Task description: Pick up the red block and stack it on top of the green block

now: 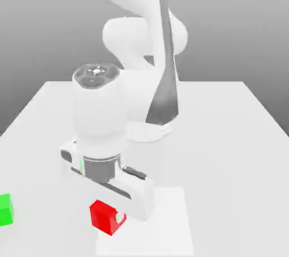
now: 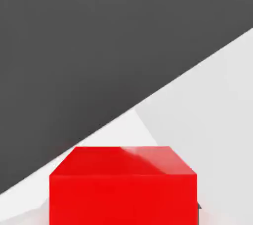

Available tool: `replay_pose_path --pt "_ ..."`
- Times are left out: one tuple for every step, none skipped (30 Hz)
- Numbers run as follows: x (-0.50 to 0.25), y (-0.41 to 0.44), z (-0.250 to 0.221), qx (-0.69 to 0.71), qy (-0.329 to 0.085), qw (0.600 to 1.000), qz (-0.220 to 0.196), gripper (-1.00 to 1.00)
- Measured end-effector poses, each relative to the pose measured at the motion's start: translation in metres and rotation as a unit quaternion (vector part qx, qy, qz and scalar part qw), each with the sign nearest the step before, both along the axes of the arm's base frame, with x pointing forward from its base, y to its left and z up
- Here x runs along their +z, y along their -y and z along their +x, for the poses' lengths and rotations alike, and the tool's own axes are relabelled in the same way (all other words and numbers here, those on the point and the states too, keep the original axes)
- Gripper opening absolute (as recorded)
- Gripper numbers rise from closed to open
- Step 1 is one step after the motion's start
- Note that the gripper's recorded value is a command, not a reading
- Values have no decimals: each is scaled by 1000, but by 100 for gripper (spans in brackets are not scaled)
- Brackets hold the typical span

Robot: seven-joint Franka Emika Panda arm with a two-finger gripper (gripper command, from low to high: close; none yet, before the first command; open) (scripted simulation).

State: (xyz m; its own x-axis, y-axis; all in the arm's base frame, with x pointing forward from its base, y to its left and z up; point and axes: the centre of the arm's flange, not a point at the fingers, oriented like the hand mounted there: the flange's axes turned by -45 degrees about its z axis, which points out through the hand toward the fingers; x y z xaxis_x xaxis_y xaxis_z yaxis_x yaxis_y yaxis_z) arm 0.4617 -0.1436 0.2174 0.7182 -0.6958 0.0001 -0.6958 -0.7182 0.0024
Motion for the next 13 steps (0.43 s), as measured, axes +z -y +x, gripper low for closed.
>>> replay_pose_path --pt "4 25 -5 -32 0 999 0 -100" --pt "7 50 -11 -65 0 998 0 -100" --pt "11 75 -18 -97 0 995 0 -100" --pt "15 100 -27 -130 0 991 0 -100" --pt "18 125 -38 -164 1 986 0 -100" --pt "17 150 -49 -197 1 980 1 -100" --pt "8 172 -59 -226 2 974 1 -100" --pt "-4 183 -64 -240 2 971 1 -100" --pt "-18 188 -67 -248 2 969 1 -100" --pt "-29 191 -69 -251 1 968 1 100" --pt "-29 191 -69 -251 1 968 1 100" --pt "-29 191 -69 -251 1 968 1 100" --pt "-29 191 -69 -251 1 968 1 100"
